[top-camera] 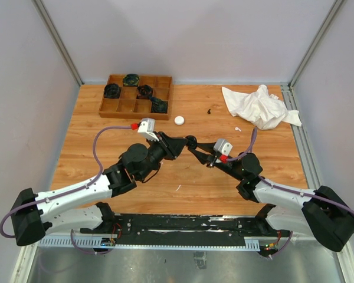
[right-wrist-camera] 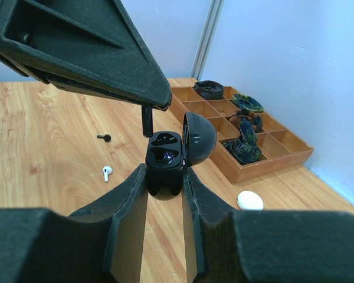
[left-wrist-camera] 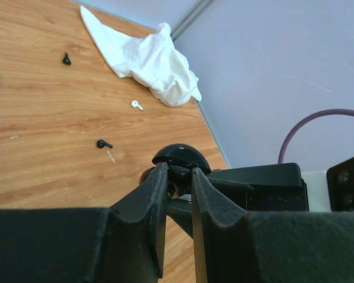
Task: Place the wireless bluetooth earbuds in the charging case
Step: Place the earbud in the charging case.
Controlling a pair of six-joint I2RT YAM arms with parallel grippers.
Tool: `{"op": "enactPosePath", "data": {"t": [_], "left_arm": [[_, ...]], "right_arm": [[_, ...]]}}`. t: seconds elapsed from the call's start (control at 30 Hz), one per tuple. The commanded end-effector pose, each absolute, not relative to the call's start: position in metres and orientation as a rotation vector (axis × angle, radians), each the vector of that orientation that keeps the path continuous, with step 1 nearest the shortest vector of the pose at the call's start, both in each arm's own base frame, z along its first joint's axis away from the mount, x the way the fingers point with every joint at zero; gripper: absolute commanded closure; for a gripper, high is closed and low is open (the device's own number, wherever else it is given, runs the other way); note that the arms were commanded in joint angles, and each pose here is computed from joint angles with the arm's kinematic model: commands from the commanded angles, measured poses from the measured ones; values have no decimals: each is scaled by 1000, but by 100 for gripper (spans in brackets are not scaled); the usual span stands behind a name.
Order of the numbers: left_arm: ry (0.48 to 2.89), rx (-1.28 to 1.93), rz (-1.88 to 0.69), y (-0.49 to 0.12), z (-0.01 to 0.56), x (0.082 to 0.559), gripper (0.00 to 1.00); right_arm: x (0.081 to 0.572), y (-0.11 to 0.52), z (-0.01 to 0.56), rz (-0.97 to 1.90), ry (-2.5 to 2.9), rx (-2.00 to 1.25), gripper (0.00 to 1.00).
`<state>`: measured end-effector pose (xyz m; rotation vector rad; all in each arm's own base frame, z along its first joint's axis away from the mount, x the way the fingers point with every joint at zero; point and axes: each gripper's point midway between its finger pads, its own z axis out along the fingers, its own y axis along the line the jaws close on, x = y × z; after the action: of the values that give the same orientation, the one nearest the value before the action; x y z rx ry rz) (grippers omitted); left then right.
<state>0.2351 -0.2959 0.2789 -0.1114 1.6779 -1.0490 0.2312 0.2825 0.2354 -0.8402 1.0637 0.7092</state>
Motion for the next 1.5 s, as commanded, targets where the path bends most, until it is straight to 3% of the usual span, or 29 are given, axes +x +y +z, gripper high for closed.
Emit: {"op": "enactPosePath", "data": {"t": [0.0,0.63,1.2,1.47], "left_arm": [[1610,-123,-1050,-297,293,238,85],[1642,-71,-963,-304,275,240,84],[1634,-50,-984,-308,283,234,53],[1668,-63,-909,-293,285,235,47]], "right_arm": [[224,284,249,732,1005,-822,99],[220,281,255,734,986,-817,99],[219,278,252,719,993,-823,99],[222,275,244,691,1017,-822,99]]}}
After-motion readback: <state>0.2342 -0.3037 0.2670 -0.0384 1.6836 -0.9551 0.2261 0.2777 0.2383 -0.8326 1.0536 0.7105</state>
